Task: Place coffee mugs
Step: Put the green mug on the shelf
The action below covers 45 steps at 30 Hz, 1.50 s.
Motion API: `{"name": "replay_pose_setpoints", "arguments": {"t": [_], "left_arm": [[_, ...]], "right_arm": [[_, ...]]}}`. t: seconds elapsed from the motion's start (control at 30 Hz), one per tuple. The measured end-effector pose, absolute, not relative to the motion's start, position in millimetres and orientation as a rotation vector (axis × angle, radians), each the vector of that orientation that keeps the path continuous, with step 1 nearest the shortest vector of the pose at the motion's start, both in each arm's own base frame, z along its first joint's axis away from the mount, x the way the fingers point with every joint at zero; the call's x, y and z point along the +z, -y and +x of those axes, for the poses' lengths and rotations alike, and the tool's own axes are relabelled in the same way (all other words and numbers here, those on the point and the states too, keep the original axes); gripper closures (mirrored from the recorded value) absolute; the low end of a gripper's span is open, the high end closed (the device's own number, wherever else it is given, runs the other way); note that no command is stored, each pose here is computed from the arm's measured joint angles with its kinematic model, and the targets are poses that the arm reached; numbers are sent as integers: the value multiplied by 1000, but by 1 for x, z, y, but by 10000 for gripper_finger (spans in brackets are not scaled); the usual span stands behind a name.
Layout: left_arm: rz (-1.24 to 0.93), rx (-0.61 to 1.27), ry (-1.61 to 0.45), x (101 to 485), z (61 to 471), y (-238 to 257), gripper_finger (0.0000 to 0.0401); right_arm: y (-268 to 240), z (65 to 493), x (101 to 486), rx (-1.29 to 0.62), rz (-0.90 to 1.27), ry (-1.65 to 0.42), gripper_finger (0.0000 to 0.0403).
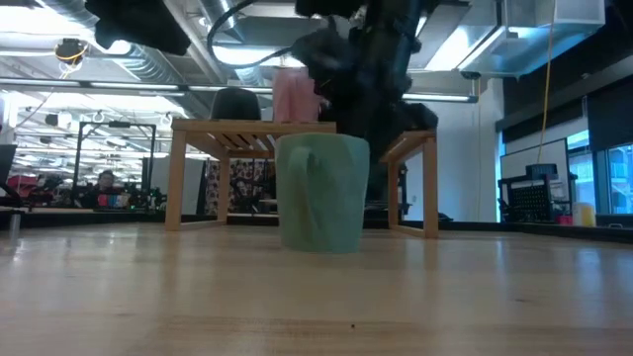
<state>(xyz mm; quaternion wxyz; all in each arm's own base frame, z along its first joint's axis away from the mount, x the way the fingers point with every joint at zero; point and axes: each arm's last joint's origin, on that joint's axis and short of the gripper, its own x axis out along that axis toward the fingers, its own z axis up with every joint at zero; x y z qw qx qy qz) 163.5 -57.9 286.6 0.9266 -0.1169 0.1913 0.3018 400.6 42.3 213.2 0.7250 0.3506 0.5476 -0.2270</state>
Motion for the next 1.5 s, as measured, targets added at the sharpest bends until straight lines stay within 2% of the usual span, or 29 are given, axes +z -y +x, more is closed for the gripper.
{"name": "replay_pose_setpoints", "arguments": {"t": [0.13, 0.23, 0.4, 0.5, 0.7, 0.83, 0.97, 1.17, 1.5], "left_arm": [[-286, 540, -410, 285, 173, 65, 316], [-294, 459, -432, 282, 186, 73, 316], [-297, 366, -412, 271, 216, 90, 309], [-278, 303, -390, 264, 234, 100, 284], [-273, 203, -455, 263, 271, 123, 222], [-331, 123, -486, 267, 292, 151, 213], [-395, 245, -508, 260, 306, 178, 215], [-408, 480, -466, 221, 317, 208, 216], [-405, 695, -381, 165, 335, 205, 216]], "right_arm": [[-54, 385, 249, -375, 667, -1190, 240], [-76, 365, 278, -292, 482, -1134, 216], [-115, 324, 300, -356, 164, -1029, 192], [-136, 294, 291, -409, 111, -1004, 190], [-156, 224, 256, -443, 136, -1017, 193], [-156, 182, 231, -487, 216, -1009, 193], [-158, 156, 214, -459, 282, -986, 193], [-162, 141, 204, -411, 269, -965, 193], [-162, 141, 204, -400, 230, -948, 194]]}}
